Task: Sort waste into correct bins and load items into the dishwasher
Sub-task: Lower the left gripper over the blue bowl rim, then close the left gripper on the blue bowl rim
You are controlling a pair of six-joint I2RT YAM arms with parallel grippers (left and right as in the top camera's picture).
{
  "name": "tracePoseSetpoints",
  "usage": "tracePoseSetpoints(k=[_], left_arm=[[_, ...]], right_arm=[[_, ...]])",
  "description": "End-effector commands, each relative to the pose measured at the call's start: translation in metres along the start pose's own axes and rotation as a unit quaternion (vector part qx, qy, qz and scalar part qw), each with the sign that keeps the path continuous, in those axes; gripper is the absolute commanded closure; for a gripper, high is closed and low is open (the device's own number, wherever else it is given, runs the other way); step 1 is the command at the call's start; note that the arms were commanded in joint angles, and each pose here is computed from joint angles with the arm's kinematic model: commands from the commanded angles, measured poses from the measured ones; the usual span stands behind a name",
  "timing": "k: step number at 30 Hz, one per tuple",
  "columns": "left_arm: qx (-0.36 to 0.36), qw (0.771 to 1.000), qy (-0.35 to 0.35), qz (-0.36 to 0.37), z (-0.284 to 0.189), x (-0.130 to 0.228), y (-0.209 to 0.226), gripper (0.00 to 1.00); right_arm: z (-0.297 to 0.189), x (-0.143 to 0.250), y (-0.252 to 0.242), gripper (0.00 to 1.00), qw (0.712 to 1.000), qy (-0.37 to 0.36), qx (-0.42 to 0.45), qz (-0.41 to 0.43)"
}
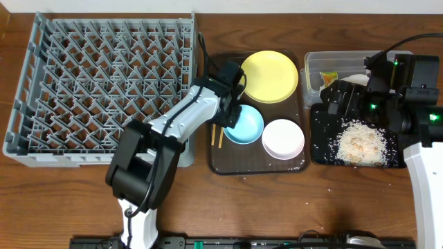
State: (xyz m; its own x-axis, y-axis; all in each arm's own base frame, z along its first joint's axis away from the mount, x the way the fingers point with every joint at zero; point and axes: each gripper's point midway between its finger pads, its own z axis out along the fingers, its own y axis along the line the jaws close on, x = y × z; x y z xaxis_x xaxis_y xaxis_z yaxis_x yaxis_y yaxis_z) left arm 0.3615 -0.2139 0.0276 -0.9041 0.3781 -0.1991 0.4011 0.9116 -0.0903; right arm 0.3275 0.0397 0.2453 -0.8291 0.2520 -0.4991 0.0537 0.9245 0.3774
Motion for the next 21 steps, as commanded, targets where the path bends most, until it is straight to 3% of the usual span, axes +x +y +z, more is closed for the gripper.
tracePoseSetpoints(k=[1, 8, 15, 19, 21], left_arm=[[-0.001, 0.999, -0.04, 0.003, -0.031, -0.014, -0.002, 0.92], [-0.048, 0.995, -0.09, 0.001, -0.091, -0.016, 0.012, 0.92], [-0.125, 0.97, -0.206, -0.023, -0.184, -0.024, 0.04, 0.93], [-0.12, 0.966, -0.228, -0.026, -0.203, -0.022, 0.04, 0.91], [-0.097, 0.97, -0.221, -0.021, -0.197, -0.021, 0.032, 0.83]], right_arm=[[-0.007, -0.006, 0.002, 0.01, 1.0, -0.013, 0.0, 0.002], [-0.007, -0.006, 0.002, 0.01, 1.0, -0.013, 0.0, 0.002], [-0.007, -0.006, 0.002, 0.01, 1.0, -0.013, 0.0, 0.002], [-0.007, -0.006, 0.002, 0.01, 1.0, -0.013, 0.0, 0.002], [-0.007, -0.006, 0.002, 0.01, 1.0, -0.013, 0.0, 0.002]])
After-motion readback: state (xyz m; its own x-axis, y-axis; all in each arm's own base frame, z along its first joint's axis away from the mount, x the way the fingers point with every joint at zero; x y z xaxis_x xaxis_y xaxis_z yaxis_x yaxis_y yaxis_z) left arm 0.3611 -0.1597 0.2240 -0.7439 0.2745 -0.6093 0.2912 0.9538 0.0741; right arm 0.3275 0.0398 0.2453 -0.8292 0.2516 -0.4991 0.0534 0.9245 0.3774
